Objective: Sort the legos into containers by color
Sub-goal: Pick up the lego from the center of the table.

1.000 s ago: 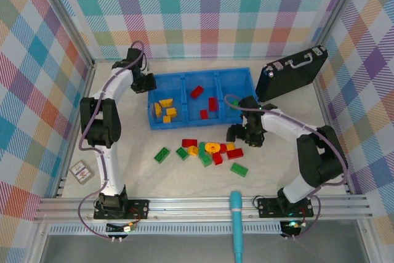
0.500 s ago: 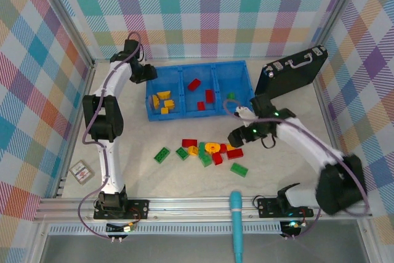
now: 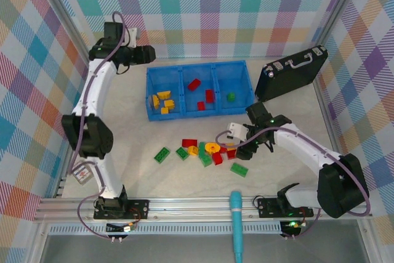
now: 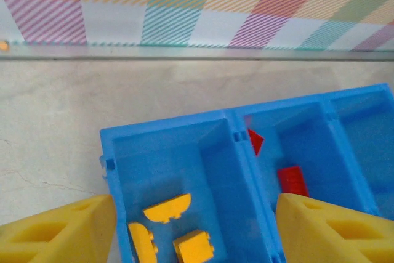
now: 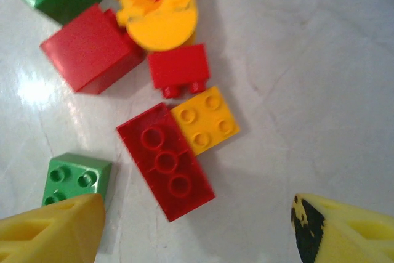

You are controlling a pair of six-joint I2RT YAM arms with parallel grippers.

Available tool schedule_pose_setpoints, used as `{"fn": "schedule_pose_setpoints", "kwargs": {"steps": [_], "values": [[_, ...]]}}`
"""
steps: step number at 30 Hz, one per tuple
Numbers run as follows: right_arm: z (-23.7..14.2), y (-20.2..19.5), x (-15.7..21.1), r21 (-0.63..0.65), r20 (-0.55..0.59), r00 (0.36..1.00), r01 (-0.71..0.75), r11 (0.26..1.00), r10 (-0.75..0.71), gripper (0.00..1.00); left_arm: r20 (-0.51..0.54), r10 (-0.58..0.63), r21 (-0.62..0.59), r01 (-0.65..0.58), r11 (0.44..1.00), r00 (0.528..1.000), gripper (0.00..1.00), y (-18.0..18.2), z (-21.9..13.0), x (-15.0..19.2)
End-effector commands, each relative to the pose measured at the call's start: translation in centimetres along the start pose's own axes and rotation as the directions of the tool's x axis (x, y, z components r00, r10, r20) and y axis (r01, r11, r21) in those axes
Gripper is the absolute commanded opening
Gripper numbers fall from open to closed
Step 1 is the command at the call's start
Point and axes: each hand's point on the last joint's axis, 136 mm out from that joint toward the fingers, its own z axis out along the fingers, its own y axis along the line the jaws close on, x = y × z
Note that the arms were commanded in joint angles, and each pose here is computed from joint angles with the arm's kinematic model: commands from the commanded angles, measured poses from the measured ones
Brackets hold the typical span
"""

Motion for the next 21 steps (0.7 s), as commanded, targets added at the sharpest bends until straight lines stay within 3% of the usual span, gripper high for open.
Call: {"fn": "schedule_pose_setpoints", "kwargs": {"steps": [1, 11, 21], "values": [[0.4, 0.2, 0.2, 0.011, -0.003, 0.995, 0.099, 0.995, -0.099, 0.79, 0.049, 0.077, 0.003, -0.078, 0.997, 0.996, 0.7, -0.8, -4.0, -0.2], [2.6, 0.1, 0.8, -0.014, -0.04, 0.989, 0.143, 0.99, -0.143, 0.79, 0.052, 0.183, -0.073, -0.179, 0.981, 0.982, 0.74, -1.8, -12.3, 3.4], [5.2, 1.1, 1.8, -0.092, -0.093, 0.976, 0.19, 0.977, -0.198, 0.72, 0.059, 0.245, -0.144, -0.235, 0.961, 0.968, 0.79, -1.3, -15.2, 4.9]]}}
